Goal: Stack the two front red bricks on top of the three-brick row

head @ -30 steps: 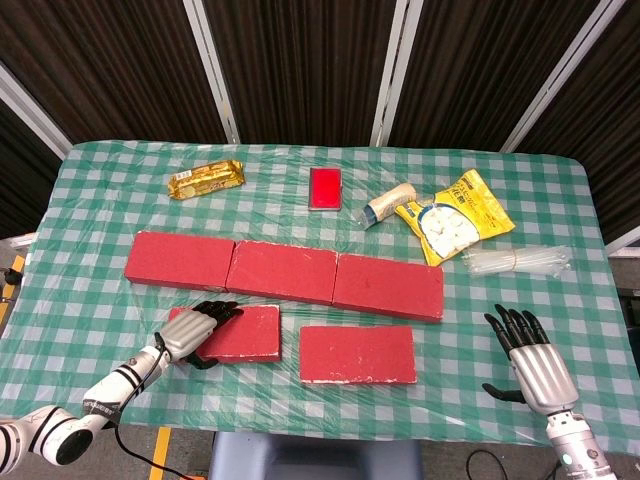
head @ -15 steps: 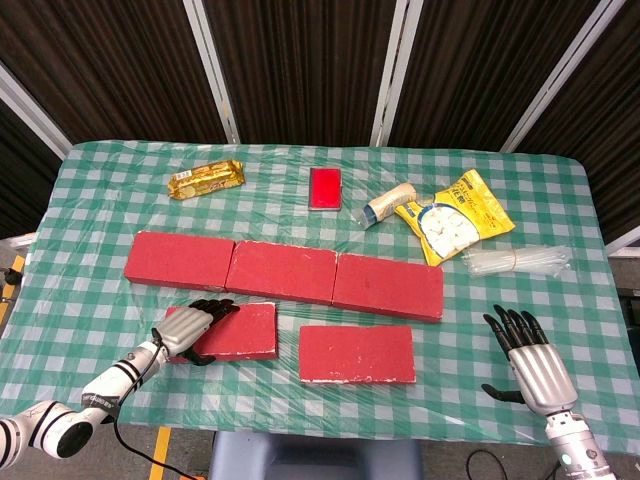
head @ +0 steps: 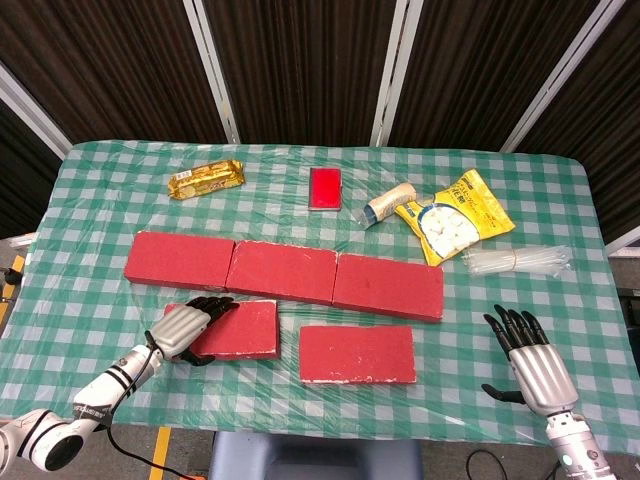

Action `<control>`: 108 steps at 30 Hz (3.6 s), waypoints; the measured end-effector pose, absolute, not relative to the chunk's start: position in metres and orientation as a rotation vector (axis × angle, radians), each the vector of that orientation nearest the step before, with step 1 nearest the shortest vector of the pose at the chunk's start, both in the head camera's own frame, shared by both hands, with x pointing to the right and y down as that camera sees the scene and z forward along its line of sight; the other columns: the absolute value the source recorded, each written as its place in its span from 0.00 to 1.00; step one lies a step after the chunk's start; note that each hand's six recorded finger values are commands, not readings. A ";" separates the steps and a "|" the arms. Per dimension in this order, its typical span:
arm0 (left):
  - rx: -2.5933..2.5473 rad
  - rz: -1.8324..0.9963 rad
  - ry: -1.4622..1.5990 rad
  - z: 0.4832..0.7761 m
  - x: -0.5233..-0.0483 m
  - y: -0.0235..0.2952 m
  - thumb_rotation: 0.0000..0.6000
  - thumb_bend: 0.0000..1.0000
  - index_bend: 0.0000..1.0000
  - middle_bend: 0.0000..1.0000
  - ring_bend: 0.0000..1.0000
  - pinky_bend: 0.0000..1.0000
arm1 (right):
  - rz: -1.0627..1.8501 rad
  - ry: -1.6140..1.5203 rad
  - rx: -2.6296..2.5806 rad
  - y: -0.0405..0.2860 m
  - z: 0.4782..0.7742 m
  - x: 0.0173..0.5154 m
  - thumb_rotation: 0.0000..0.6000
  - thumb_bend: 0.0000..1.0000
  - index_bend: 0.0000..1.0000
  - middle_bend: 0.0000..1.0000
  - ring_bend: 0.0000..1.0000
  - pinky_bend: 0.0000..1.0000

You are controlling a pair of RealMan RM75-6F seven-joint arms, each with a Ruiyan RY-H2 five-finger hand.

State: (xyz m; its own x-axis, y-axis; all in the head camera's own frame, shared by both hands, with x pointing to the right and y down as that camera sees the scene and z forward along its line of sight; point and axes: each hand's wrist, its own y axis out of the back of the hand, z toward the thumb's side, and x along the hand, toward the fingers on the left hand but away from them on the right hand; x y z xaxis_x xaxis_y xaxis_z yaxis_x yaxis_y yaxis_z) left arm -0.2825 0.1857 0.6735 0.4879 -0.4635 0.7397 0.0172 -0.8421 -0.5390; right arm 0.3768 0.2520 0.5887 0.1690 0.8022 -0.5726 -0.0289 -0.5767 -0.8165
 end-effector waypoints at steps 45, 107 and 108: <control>-2.065 -1.038 0.238 0.706 -0.237 0.044 1.00 0.39 0.09 0.55 0.74 0.73 | 1.589 -0.807 -1.600 0.240 0.595 0.391 0.88 0.16 0.00 0.00 0.00 0.00; -2.134 -1.252 0.254 0.716 -0.269 0.044 1.00 0.33 0.00 0.00 0.00 0.03 | 1.630 -0.769 -1.595 0.241 0.604 0.389 0.88 0.16 0.00 0.00 0.00 0.00; -2.135 -1.255 0.250 0.716 -0.269 0.045 1.00 0.33 0.00 0.00 0.00 0.03 | 1.630 -0.769 -1.595 0.241 0.604 0.389 0.88 0.16 0.00 0.00 0.00 0.00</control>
State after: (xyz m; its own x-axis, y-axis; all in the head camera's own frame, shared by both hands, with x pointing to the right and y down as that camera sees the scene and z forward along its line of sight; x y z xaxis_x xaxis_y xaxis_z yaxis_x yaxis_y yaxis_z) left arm -0.2692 0.0450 0.7157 0.5257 -0.4607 0.7151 0.1511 -0.7767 -0.6115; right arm 0.3887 0.2407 0.6040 0.0230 0.8229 -0.5677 -0.0854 -0.5641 -0.8213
